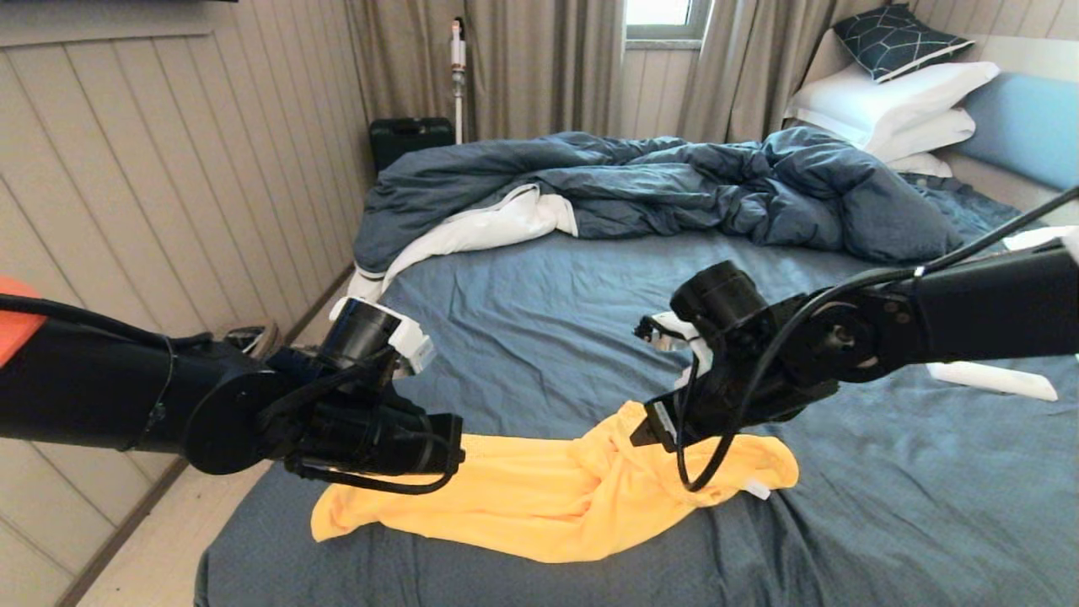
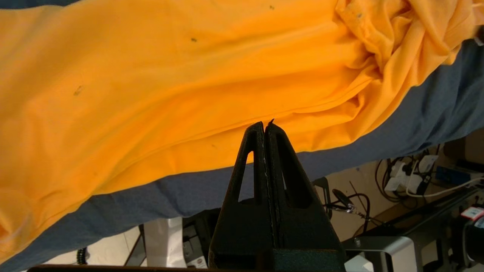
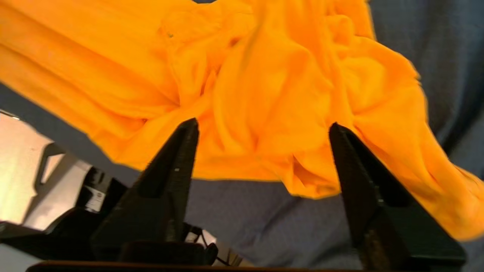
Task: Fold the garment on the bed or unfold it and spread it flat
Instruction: Unford the yellow T-shirt
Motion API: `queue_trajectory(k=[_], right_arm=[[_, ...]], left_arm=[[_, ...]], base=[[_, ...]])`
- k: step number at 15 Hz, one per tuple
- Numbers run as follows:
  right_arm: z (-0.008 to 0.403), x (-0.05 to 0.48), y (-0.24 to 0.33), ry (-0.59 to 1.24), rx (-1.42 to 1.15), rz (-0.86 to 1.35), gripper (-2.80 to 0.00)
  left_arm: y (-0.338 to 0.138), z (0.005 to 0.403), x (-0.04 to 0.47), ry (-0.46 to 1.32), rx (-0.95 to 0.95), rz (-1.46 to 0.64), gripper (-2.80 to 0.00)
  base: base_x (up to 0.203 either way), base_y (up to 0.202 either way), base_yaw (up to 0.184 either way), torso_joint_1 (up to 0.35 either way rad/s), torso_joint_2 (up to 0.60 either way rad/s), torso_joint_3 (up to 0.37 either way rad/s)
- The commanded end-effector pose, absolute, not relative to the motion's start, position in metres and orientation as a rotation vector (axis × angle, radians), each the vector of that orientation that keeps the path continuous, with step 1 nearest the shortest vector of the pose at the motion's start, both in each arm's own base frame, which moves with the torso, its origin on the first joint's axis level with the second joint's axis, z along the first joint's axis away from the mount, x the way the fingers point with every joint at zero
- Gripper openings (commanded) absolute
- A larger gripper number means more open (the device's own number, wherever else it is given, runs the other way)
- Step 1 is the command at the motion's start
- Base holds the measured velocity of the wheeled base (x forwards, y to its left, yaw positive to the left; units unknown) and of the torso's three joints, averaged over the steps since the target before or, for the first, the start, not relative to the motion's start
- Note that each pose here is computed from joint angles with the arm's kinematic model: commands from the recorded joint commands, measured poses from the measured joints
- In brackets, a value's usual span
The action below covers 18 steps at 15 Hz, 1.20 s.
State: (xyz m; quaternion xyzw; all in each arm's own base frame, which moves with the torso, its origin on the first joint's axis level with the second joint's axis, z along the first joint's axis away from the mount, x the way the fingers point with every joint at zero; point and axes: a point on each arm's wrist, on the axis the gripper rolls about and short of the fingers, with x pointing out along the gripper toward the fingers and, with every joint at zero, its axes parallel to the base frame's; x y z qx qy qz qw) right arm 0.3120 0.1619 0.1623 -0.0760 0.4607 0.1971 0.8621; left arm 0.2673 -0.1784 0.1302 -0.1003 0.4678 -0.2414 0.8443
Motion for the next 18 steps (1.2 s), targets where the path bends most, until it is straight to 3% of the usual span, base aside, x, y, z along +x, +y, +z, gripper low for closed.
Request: queue_trajectory(k=[1, 8, 9, 18], right_arm=[[0.139, 0.324, 0.178, 1.01, -0.197, 0.402, 0.0], [0.127, 0.343, 0.183, 0.998, -0.244, 0.325, 0.0], [0.125, 0.344, 0.183, 1.002, -0.244, 0.321, -2.8], [0.134, 0.328, 0.172, 1.002, -0.257, 0.288, -2.8]], left_arm=[[-0.178, 0.126, 0.267, 1.003, -0.212, -0.504, -2.8], [-0.181, 0.12, 0.272, 1.001, -0.211, -0.504, -2.8], [-0.181, 0.12, 0.272, 1.001, -0.211, -0.504, -2.8], [-0.182, 0.118, 0.273, 1.005, -0.21, -0.503, -2.8]], base=[[0.0, 0.0, 0.0, 0.0, 0.0, 0.0], [0.0, 0.0, 0.0, 0.0, 0.0, 0.0], [0.0, 0.0, 0.0, 0.0, 0.0, 0.0], [0.0, 0.0, 0.0, 0.0, 0.0, 0.0]])
